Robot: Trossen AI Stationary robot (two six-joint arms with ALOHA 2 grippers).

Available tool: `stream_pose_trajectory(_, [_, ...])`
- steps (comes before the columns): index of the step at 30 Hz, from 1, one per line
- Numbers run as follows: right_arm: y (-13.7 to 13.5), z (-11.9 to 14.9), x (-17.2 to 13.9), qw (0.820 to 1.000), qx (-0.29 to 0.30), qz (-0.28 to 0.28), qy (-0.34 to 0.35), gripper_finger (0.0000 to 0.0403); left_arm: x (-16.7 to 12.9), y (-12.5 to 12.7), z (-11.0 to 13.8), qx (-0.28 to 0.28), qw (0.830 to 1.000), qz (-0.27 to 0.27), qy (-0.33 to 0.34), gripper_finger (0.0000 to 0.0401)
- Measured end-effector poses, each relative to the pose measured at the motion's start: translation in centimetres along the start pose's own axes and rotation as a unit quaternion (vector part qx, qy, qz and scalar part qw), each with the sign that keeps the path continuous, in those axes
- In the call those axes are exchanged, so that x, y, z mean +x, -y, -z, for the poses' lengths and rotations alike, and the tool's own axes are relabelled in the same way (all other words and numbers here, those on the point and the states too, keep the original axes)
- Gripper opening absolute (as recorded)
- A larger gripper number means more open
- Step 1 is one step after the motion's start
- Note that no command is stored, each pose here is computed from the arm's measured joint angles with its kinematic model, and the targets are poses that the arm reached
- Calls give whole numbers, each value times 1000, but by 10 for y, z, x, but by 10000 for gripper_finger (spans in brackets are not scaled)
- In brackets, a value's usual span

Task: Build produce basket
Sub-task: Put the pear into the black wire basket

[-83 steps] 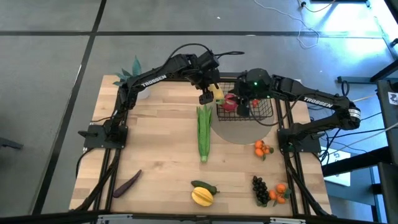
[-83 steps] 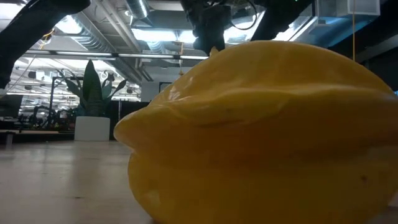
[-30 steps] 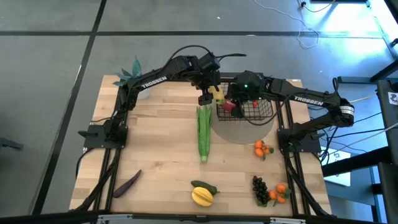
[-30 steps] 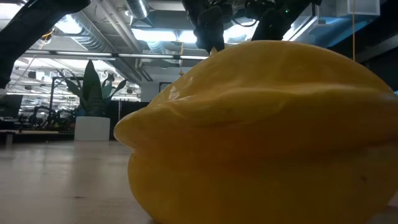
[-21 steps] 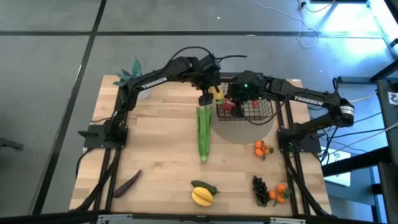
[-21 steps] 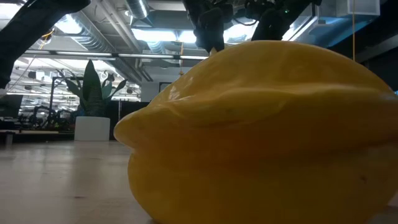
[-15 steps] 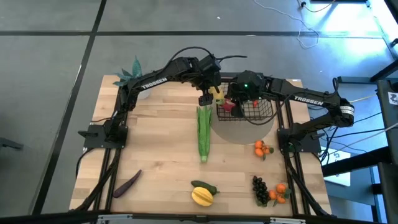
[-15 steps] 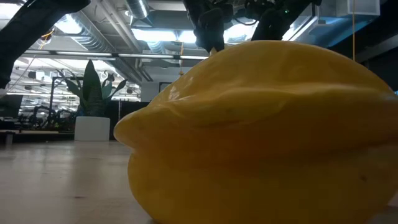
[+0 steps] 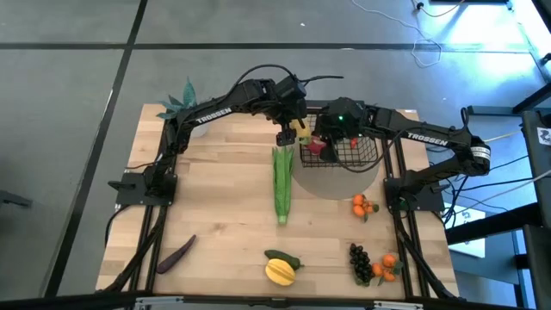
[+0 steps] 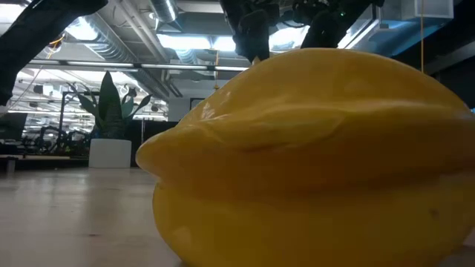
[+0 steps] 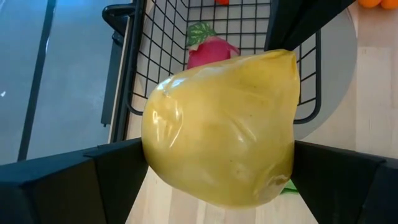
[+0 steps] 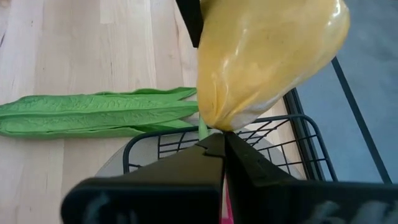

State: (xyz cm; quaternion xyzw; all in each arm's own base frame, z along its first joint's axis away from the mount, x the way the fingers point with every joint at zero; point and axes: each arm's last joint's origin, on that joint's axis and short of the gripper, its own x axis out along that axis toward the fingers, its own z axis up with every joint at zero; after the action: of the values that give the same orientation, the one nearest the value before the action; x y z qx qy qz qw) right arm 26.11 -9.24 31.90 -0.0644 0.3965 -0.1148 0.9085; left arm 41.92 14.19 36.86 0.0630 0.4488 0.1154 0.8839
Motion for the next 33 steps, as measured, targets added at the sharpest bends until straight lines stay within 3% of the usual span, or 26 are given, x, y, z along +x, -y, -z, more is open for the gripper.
stream_pose_trajectory(33, [-1, 2, 0, 1000, -11, -5, -12, 0, 0, 1, -3, 3, 1000, 0, 14, 334])
